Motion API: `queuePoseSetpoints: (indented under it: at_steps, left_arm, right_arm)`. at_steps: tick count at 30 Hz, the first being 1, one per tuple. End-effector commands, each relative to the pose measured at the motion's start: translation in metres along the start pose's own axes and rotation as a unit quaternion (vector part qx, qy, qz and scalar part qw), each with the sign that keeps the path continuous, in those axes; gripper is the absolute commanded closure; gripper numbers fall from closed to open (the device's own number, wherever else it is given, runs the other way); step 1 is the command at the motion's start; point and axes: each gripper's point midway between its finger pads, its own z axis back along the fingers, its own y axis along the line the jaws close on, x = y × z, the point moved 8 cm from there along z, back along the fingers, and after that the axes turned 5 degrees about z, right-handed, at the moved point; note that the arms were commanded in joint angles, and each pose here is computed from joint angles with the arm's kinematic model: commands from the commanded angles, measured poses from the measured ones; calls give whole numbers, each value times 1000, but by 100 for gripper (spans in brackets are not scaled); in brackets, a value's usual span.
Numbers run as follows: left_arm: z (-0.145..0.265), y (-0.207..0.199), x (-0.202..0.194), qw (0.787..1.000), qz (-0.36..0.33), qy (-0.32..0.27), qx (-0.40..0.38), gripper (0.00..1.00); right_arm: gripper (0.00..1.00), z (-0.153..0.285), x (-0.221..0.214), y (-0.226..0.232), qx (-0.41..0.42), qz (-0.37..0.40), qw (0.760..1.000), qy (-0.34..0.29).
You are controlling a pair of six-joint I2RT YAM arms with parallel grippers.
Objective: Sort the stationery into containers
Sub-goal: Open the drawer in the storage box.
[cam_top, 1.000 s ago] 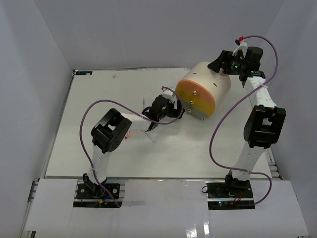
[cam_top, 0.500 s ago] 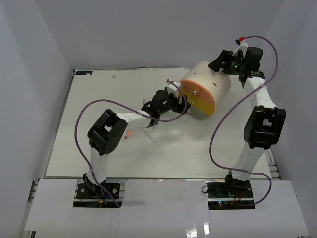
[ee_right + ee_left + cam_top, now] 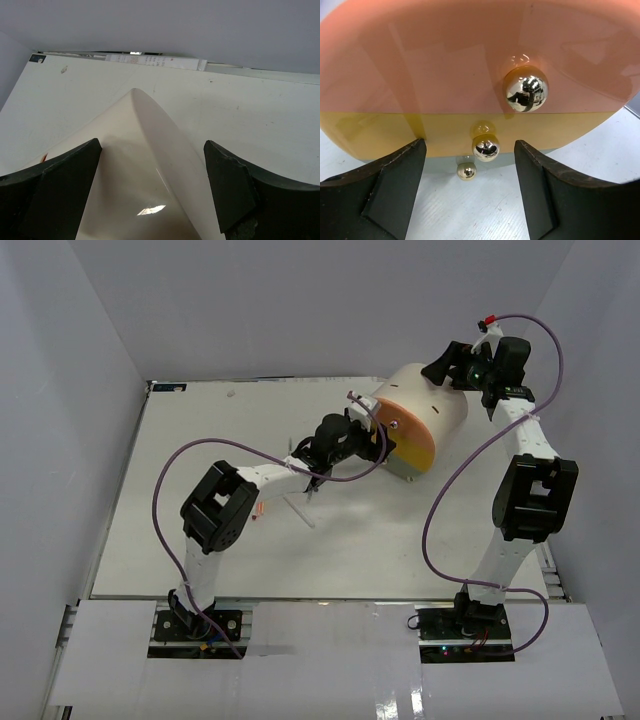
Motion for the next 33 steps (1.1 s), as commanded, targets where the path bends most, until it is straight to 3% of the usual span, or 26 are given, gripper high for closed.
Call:
queuePoseSetpoints:
  at_steps: [1, 12, 23, 33]
  left_arm:
    - [-11, -7, 9, 1000, -9, -9, -12, 19]
    - [-19, -6, 8, 1000, -13, -5, -6, 37]
    - [-13, -9, 13, 1000, -12, -16, -10, 72]
    - [22, -11, 10, 1000, -1, -1, 14, 76]
  right_arm:
    - [10, 11, 17, 10, 3, 15, 999, -31]
    - [10, 10, 17, 10, 4, 14, 999, -31]
    - [10, 11, 15, 9, 0, 16, 999, -30]
    - [10, 12, 16, 7, -12, 19, 999, -33]
